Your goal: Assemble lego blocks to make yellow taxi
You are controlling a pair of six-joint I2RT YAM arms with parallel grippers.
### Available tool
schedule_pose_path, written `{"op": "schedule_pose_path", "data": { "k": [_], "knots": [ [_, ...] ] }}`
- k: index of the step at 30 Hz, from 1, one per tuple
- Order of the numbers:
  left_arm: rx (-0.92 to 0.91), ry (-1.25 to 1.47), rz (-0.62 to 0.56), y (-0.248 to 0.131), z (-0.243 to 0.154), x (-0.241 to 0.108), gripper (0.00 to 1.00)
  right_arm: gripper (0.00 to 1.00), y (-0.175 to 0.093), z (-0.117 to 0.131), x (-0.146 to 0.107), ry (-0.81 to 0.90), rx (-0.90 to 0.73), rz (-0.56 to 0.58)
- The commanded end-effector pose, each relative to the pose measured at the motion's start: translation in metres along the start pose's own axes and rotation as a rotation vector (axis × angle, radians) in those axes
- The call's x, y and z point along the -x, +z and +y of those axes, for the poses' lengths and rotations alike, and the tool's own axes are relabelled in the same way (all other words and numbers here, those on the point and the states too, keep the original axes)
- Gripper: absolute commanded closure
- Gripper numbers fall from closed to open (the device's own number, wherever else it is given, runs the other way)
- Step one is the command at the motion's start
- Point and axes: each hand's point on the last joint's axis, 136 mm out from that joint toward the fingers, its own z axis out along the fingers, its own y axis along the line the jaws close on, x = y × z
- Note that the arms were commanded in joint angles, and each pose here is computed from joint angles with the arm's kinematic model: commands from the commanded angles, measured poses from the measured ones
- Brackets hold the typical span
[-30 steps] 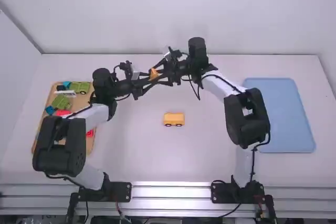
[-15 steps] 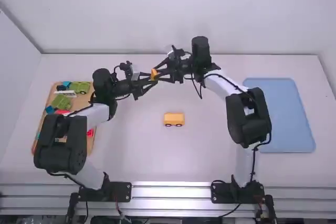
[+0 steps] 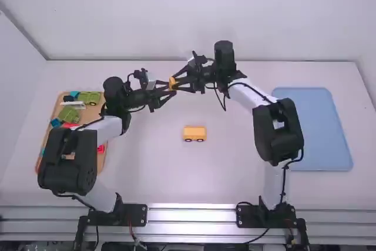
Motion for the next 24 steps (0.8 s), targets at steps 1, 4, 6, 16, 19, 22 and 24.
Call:
{"op": "schedule_pose_path", "data": {
  "k": [1,4,6,16,19,22,24],
  "knots": [
    [0.025,0.034,-0.010,-0.002,0.009,0.006,0.46,0.79,0.007,0.010,0.006,-0.014,0.084,-0.012],
    [0.023,0.033,-0.009,-0.001,0.009,0.006,0.01,0.80,0.002,0.007,0.008,-0.036,0.072,-0.013],
    [0.031,0.013,0.000,-0.001,0.010,0.003,0.01,0.82,-0.008,-0.007,0.014,-0.027,-0.007,-0.011],
    [0.171,-0.097,0.121,-0.006,0.032,-0.036,0.01,0.89,-0.082,-0.105,0.007,0.156,-0.674,0.016],
    [0.260,-0.139,0.181,-0.011,0.044,-0.054,0.01,0.89,-0.107,-0.112,-0.009,0.206,-0.861,0.129],
    [0.338,-0.167,0.223,-0.013,0.053,-0.065,0.01,0.89,-0.126,-0.107,-0.022,0.234,-1.034,0.283],
    [0.384,-0.157,0.245,-0.017,0.059,-0.070,0.01,0.89,-0.139,-0.093,-0.036,0.250,-1.151,0.452]
  ]
}}
